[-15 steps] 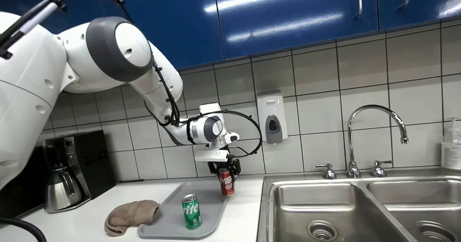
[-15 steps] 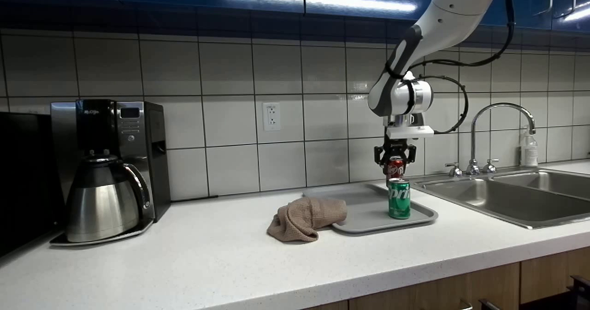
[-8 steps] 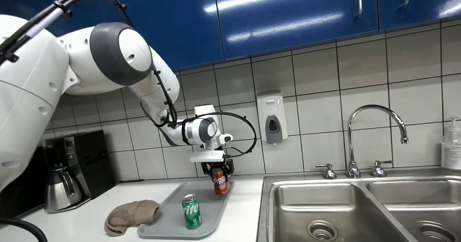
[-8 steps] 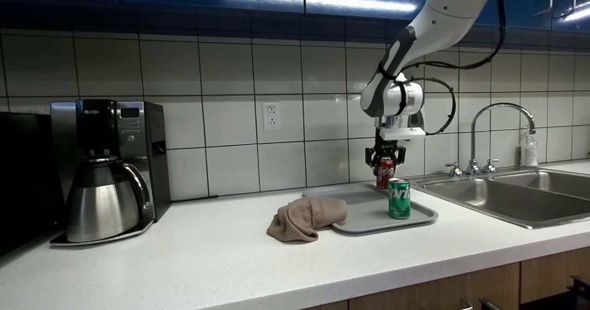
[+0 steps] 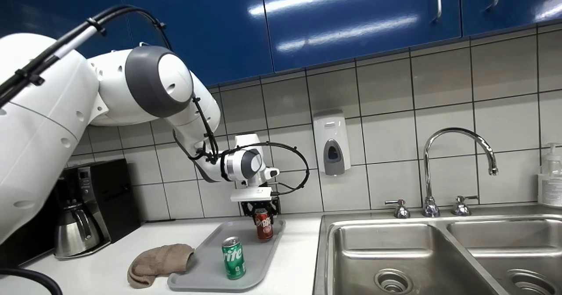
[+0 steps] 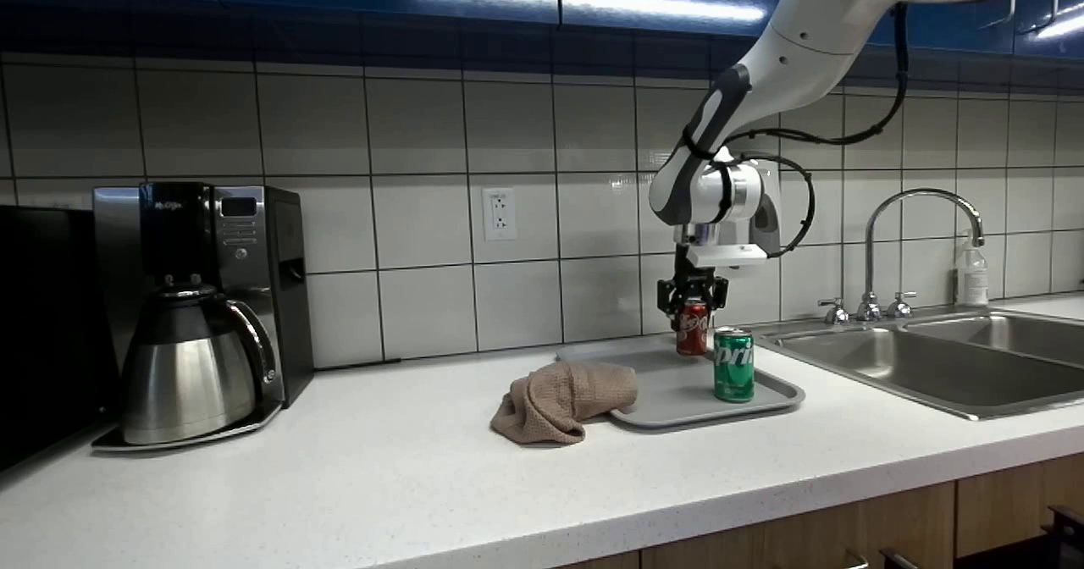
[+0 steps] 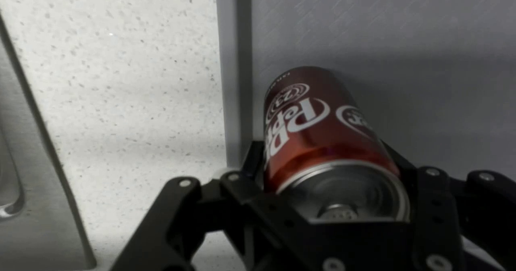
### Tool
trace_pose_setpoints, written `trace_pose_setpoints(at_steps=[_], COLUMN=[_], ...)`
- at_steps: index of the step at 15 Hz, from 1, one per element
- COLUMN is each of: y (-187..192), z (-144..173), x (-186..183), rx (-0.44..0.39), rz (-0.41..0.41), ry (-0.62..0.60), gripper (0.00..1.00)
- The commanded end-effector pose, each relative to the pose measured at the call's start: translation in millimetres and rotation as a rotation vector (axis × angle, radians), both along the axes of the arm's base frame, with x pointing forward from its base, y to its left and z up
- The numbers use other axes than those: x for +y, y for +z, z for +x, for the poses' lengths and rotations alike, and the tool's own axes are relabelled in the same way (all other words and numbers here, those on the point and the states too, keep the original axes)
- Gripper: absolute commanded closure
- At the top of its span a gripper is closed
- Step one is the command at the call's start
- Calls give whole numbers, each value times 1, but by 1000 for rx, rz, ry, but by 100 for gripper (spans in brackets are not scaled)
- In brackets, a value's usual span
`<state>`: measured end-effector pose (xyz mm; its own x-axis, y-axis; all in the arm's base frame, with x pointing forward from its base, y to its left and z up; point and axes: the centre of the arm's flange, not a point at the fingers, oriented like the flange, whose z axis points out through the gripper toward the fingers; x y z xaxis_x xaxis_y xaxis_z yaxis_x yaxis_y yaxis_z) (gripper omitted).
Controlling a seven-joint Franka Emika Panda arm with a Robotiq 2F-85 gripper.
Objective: Put the cans on the tray
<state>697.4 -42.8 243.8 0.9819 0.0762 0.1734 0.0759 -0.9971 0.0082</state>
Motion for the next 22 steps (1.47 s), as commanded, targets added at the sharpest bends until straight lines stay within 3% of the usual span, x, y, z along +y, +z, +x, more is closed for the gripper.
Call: trace_pose_setpoints(at_steps=[1,2,4,14,22], y=[2,0,-1,21,52], z=[21,23,25,24,1], x=[3,4,6,6,7], rx=[2,3,1,-44,-70], rz=[-8,-12,-17,-25,-15], ry=[50,54,61,66,60], gripper=[59,9,2,0,0])
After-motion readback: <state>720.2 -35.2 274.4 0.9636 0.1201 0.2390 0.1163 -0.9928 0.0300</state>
